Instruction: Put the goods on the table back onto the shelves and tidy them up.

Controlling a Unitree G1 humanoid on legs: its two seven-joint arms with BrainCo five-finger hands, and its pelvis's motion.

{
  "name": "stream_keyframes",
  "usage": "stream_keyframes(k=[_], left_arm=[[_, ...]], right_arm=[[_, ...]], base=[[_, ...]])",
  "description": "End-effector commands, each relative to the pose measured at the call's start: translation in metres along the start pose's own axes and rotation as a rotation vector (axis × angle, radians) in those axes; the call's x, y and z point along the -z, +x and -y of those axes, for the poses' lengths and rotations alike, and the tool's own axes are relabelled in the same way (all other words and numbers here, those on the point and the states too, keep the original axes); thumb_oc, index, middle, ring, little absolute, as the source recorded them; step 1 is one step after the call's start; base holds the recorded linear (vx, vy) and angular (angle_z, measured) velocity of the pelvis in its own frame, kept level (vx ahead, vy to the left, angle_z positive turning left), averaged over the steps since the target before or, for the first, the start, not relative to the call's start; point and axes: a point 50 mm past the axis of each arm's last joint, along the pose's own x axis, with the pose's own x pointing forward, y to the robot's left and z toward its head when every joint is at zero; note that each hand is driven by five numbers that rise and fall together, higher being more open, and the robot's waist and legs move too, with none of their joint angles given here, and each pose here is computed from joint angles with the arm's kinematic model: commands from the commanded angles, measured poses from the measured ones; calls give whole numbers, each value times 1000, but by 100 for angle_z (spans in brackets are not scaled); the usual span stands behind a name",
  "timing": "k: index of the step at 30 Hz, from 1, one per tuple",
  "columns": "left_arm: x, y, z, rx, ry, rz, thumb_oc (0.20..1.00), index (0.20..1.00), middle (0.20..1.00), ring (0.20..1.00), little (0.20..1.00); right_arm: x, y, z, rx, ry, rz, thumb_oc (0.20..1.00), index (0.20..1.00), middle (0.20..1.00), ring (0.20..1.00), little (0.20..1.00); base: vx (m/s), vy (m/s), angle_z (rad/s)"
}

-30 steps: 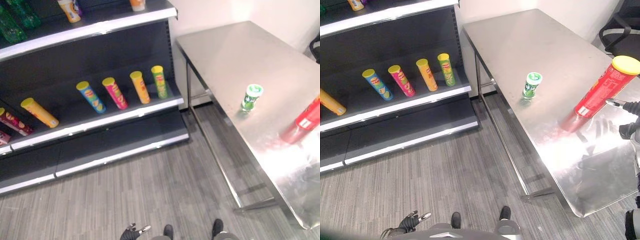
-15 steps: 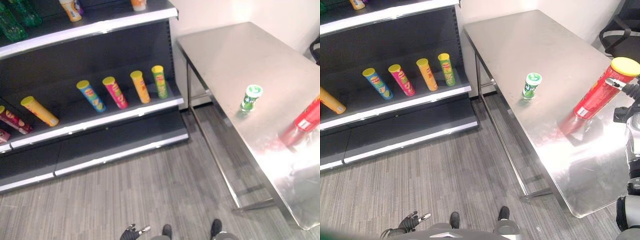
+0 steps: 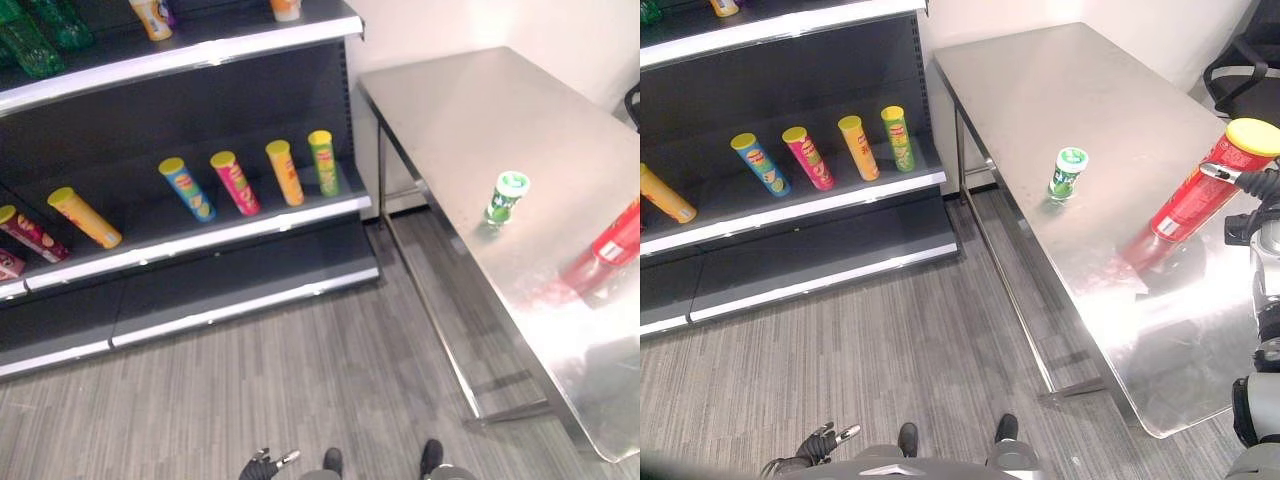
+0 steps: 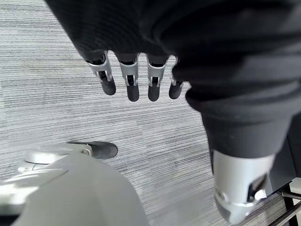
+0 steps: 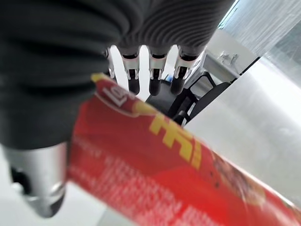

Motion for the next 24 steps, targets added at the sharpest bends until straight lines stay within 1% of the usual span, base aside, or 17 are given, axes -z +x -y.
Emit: stream_keyframes(k=[1,6,7,8,12,17,18,19,24], left_arm=[[-18,2,-29,-55,48,46,1000,1000,1000,1000,1000],[-16,2,-29,-66,49,34,1000,1000,1000,1000,1000],[-15,2,-30,-68,49,30,1000,1000,1000,1000,1000],[-16,3,-31,-72,46,30,1000,1000,1000,1000,1000],[-16,3,-32,-72,44,31,1000,1000,1000,1000,1000],[-15,2,-30,-71,44,32,1000,1000,1000,1000,1000],[-16,2,-30,-75,39,35,1000,1000,1000,1000,1000],[-16,2,-30,-75,39,35,1000,1000,1000,1000,1000],[-22,2,-33,-95,1,67,1000,1000,1000,1000,1000]], right_arm=[[-31,8,11,26,16,107,1000,1000,1000,1000,1000],[-38,8,10,55,49,141,1000,1000,1000,1000,1000],[-38,8,10,54,53,142,862,862,862,862,862],[-38,8,10,48,44,139,200,200,200,200,200],[-34,9,9,19,-17,112,200,200,200,200,200],[-37,7,11,26,-43,138,200,200,200,200,200],[-44,3,6,20,-24,190,200,200,200,200,200],[-43,3,6,20,-24,189,200,200,200,200,200],[-73,-19,-5,32,74,413,200,200,200,200,200]], base=[[0,0,0],[0,0,0],[0,0,0],[0,0,0],[0,0,0],[-1,-7,0],[0,0,0],[-8,-39,0],[-35,-23,0]])
